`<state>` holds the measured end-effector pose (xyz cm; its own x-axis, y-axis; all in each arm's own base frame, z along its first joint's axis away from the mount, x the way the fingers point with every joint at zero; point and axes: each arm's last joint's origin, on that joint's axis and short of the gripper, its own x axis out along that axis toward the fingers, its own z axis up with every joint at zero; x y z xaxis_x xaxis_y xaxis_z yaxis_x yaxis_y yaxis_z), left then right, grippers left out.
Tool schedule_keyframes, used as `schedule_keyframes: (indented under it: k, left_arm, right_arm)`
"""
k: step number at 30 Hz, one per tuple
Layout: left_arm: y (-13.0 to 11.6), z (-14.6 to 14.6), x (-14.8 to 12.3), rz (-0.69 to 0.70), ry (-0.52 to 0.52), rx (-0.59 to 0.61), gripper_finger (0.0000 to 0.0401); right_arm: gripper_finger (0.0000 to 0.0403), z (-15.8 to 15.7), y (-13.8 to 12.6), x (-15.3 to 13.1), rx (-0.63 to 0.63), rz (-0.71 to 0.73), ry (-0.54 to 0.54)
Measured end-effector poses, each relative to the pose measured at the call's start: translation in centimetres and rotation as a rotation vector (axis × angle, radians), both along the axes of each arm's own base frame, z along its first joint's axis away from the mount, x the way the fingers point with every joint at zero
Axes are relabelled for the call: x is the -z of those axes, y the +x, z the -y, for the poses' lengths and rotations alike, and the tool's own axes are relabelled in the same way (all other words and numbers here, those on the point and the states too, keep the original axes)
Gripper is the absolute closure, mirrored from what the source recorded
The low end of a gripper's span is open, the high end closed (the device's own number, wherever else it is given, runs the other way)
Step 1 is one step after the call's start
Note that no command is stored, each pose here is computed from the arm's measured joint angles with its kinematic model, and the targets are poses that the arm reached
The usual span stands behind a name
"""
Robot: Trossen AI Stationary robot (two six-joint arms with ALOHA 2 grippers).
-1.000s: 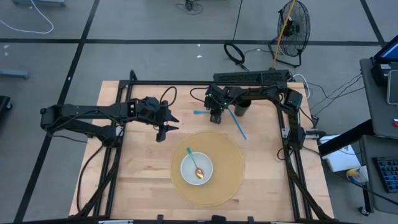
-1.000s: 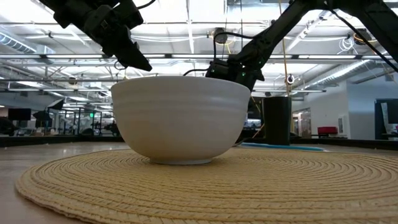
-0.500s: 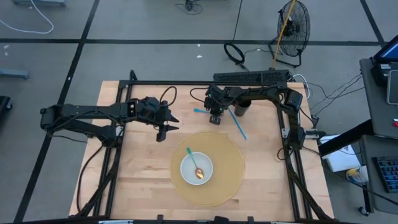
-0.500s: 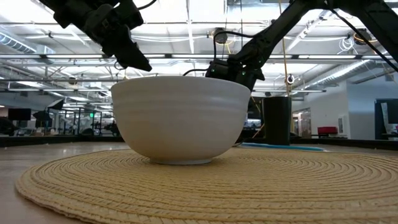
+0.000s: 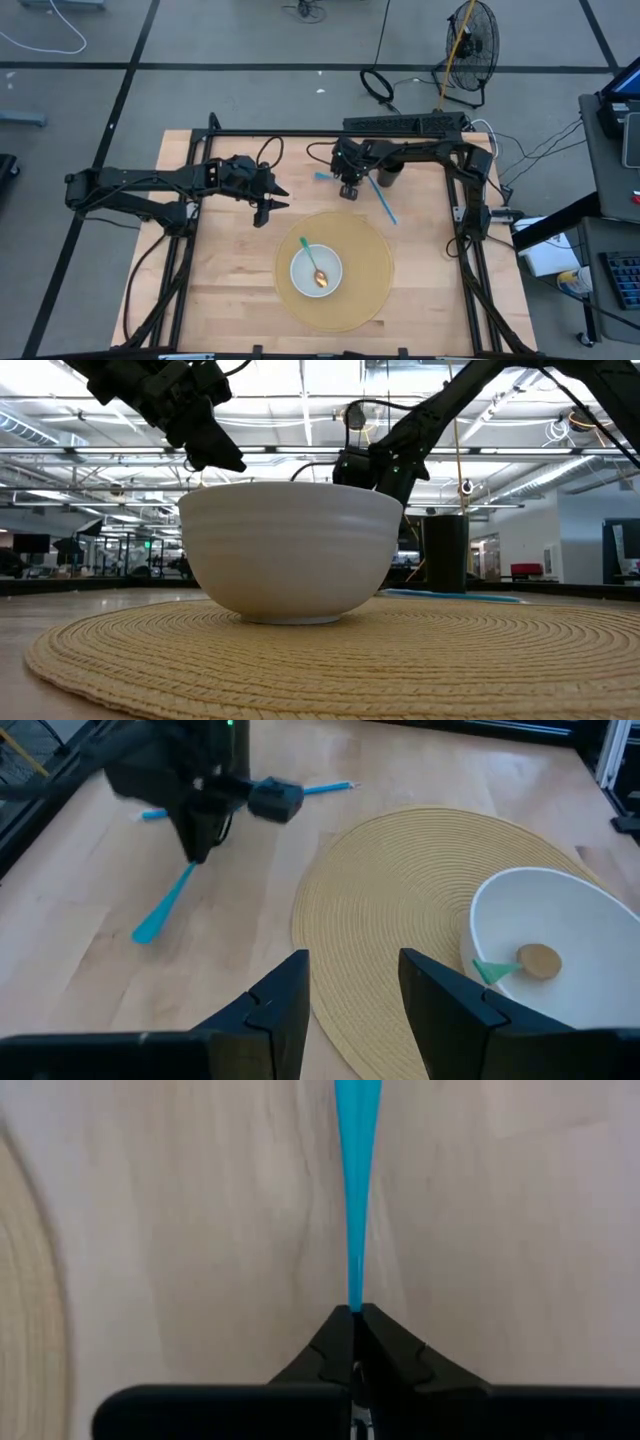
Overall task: Pick & Place Utensil
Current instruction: Put the blue fork into the white bowl
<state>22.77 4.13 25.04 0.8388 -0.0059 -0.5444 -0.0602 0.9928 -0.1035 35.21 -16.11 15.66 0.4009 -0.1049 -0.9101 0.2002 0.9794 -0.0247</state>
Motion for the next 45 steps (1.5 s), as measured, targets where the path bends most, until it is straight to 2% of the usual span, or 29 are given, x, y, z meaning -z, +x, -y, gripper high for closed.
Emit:
schedule_keyframes:
  k: [6, 12, 18, 31, 38, 45]
  left_arm:
    - [0.1, 0.0, -0.1, 0.013, -0.016, -0.013, 0.0242]
    - [0.1, 0.0, -0.2, 0.024, -0.040, -0.029, 0.0242]
    - [0.1, 0.0, -0.2, 0.025, -0.040, -0.029, 0.0242]
    - [0.3, -0.1, -0.5, 0.054, -0.033, -0.027, 0.0242]
    - [0.3, -0.1, -0.5, 0.064, -0.026, -0.024, 0.0242]
    - [0.4, -0.1, -0.7, 0.078, -0.024, -0.024, 0.0242]
  right_arm:
    - [0.0402, -0.8, -0.3, -1.6, -0.006, 0.006, 0.001]
    - [0.0402, -1.9, -0.3, -3.9, -0.028, 0.079, -0.020]
    - [0.0402, -3.3, -0.9, -7.8, -0.055, 0.192, -0.068]
    - [0.0403, -6.9, -4.4, -16.0, -0.117, 0.421, -0.147]
    - [0.0403, -7.8, -5.7, -17.9, -0.134, 0.476, -0.163]
    - [0.0403, -8.0, -6.0, -18.1, -0.135, 0.477, -0.164]
